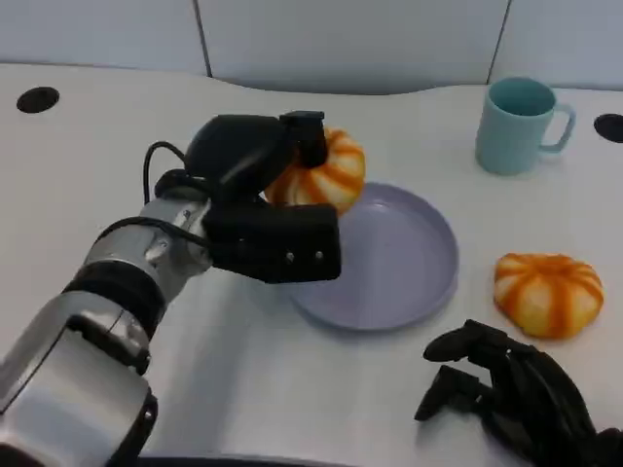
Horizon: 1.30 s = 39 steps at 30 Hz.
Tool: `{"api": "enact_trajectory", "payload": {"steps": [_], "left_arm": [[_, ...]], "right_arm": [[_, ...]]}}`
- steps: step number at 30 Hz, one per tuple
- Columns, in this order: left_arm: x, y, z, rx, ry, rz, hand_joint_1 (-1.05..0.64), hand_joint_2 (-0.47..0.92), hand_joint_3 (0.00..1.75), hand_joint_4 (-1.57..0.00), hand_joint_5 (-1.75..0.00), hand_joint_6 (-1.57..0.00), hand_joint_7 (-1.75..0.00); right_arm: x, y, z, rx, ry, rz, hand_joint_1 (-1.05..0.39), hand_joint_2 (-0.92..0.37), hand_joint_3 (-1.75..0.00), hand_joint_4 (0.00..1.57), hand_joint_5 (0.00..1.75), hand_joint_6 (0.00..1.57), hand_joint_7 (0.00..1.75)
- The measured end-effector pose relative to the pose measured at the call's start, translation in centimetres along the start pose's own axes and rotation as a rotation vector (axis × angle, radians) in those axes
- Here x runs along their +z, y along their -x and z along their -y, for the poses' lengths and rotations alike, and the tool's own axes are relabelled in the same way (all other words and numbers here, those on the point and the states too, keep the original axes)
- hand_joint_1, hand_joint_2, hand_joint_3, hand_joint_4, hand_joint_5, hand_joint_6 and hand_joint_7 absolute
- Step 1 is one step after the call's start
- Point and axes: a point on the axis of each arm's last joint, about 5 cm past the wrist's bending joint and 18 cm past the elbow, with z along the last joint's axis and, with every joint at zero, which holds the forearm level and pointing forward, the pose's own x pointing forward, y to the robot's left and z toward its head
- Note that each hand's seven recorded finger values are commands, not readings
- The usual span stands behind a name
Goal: Grasp the bread from the table and place it into the plate.
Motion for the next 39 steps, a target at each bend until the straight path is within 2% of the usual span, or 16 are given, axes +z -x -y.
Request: {"api": "enact_trajectory", "payload": {"steps": [1,3,8,12,19,21,23,24,27,32,33,34,36,39], "left_arm": [[0.2,-0.2,0.0,-0.001,-0.004,0.010,-0.23,0.54,0.77,-0.97,-1.75,-0.76,-1.75],[0.6,-0.4,0.0,-0.007,-0.009,0.024,-0.21,0.51,0.93,-0.99,-1.75,-0.78,-1.75],[1.6,-0.6,0.8,-0.046,-0.007,0.054,-0.21,0.46,1.02,-1.02,-1.75,-0.80,-1.75],[2.2,-0.8,1.2,-0.066,-0.004,0.074,-0.21,0.37,1.17,-1.02,-1.75,-0.80,-1.75],[2.9,-0.8,2.2,-0.128,-0.065,0.083,-0.25,0.35,1.15,-1.01,-1.75,-0.75,-1.75],[2.9,-0.7,2.3,-0.137,-0.071,0.080,-0.30,0.43,1.03,-0.98,-1.75,-0.70,-1.75],[2.9,-0.7,2.4,-0.144,-0.078,0.080,-0.31,0.45,0.99,-0.97,-1.75,-0.69,-1.75],[2.9,-0.7,2.4,-0.146,-0.079,0.081,-0.40,0.55,0.78,-0.78,-1.75,-0.53,-1.75],[2.8,-0.7,2.4,-0.176,-0.101,0.071,-0.46,0.66,0.56,-0.64,-1.75,-0.41,-1.73],[2.8,-0.7,2.4,-0.203,-0.110,0.058,-0.47,0.70,0.49,-0.60,-1.75,-0.39,-1.72],[2.8,-0.7,2.4,-0.204,-0.111,0.058,-0.61,0.75,0.34,-0.31,-1.51,-0.22,-1.40],[2.8,-0.7,2.4,-0.220,-0.113,0.059,-0.70,0.83,0.18,-0.13,-1.31,-0.12,-1.15],[2.9,-0.8,2.2,-0.289,-0.128,0.060,-0.77,0.89,0.08,-0.03,-1.16,-0.06,-1.00],[3.0,-1.0,2.1,-0.353,-0.140,0.062,-0.84,0.92,0.06,0.00,-1.01,0.00,-0.93]], "right_arm": [[0.0,0.0,-0.02,0.001,0.000,0.000,-0.48,-0.92,-0.41,0.76,1.28,0.76,0.89],[0.0,0.0,-0.03,0.004,0.000,0.000,-0.50,-0.92,-0.38,0.79,1.24,0.79,0.87],[-0.1,-0.2,0.09,0.016,-0.010,-0.001,-0.50,-0.92,-0.37,0.80,1.23,0.81,0.85],[-0.2,-0.2,0.11,0.021,-0.012,0.003,-0.51,-0.92,-0.36,0.80,1.22,0.81,0.84],[-0.1,-0.2,0.06,0.020,-0.011,0.005,-0.49,-0.92,-0.37,0.79,1.22,0.79,0.84],[-0.2,-0.2,0.07,0.027,-0.009,0.008,-0.50,-0.92,-0.36,0.80,1.21,0.80,0.84],[-0.3,-0.2,0.11,0.033,-0.007,0.011,-0.50,-0.92,-0.35,0.80,1.21,0.80,0.84],[-0.3,-0.2,0.13,0.033,-0.008,0.012,-0.49,-0.92,-0.35,0.80,1.21,0.80,0.84],[-0.3,-0.2,0.12,0.034,-0.016,0.009,-0.49,-0.92,-0.35,0.80,1.20,0.81,0.83],[-0.3,-0.1,0.09,0.033,-0.044,0.006,-0.49,-0.92,-0.34,0.81,1.20,0.82,0.83],[-0.2,-0.1,0.08,0.033,-0.045,0.005,-0.50,-0.92,-0.34,0.81,1.20,0.82,0.83],[-0.2,-0.1,0.05,0.031,-0.043,0.005,-0.50,-0.92,-0.34,0.80,1.20,0.82,0.83],[-0.2,-0.1,-0.04,0.026,-0.037,0.003,-0.50,-0.92,-0.33,0.79,1.21,0.80,0.83],[-0.2,-0.1,-0.11,0.025,-0.035,0.003,-0.49,-0.92,-0.34,0.78,1.22,0.79,0.84]]}}
